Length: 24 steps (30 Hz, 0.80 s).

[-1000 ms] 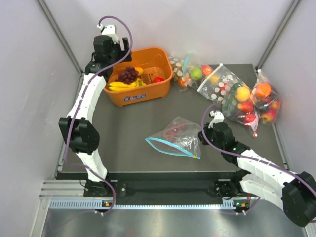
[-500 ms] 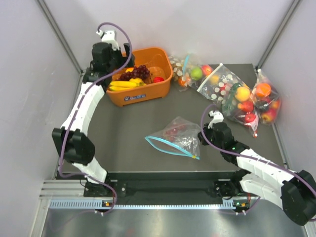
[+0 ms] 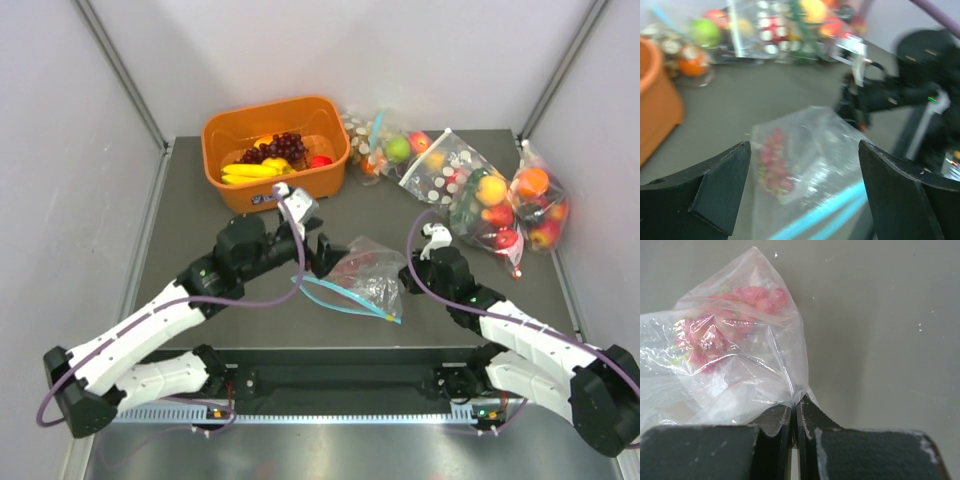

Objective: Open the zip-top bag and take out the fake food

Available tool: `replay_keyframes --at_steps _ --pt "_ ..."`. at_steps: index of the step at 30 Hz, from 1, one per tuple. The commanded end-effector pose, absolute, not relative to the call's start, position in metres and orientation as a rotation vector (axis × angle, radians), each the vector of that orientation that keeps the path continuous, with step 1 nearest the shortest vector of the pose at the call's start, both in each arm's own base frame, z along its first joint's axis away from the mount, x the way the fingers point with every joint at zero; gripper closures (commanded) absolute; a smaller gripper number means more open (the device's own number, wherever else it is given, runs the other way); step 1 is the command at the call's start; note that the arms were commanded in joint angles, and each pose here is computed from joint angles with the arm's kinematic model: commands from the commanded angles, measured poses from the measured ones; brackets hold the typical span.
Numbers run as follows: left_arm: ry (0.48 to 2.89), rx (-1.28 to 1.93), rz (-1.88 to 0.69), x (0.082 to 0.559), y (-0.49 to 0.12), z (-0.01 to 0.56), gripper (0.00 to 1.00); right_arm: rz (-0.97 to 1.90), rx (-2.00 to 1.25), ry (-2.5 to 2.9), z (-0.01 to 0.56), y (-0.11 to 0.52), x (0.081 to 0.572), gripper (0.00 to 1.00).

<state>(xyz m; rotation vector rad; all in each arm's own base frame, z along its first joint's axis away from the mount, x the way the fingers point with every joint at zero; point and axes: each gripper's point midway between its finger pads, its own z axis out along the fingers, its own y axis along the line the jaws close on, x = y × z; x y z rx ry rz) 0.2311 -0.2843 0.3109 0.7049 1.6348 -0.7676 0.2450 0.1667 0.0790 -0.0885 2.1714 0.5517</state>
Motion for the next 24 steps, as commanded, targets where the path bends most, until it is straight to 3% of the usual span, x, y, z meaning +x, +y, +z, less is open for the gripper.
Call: replay_keyframes --at_steps 1,12,16,24 --pt "1.460 0.816 -0.955 0.178 -0.295 0.336 0.09 0.599 -0.073 2.088 0.110 0.175 0.259 1.00" --pt "1.654 0.990 -1.200 0.113 -0.302 0.244 0.15 0.599 -0.072 2.101 0.108 0.174 0.256 1.00" --pt "1.687 0.992 -1.201 0.114 -0.305 0.229 0.23 0.598 -0.067 2.106 0.107 0.174 0.256 1.00" --pt "1.792 0.980 -1.120 0.131 -0.312 0.199 0.23 0.597 -0.070 2.109 0.107 0.173 0.254 1.00"
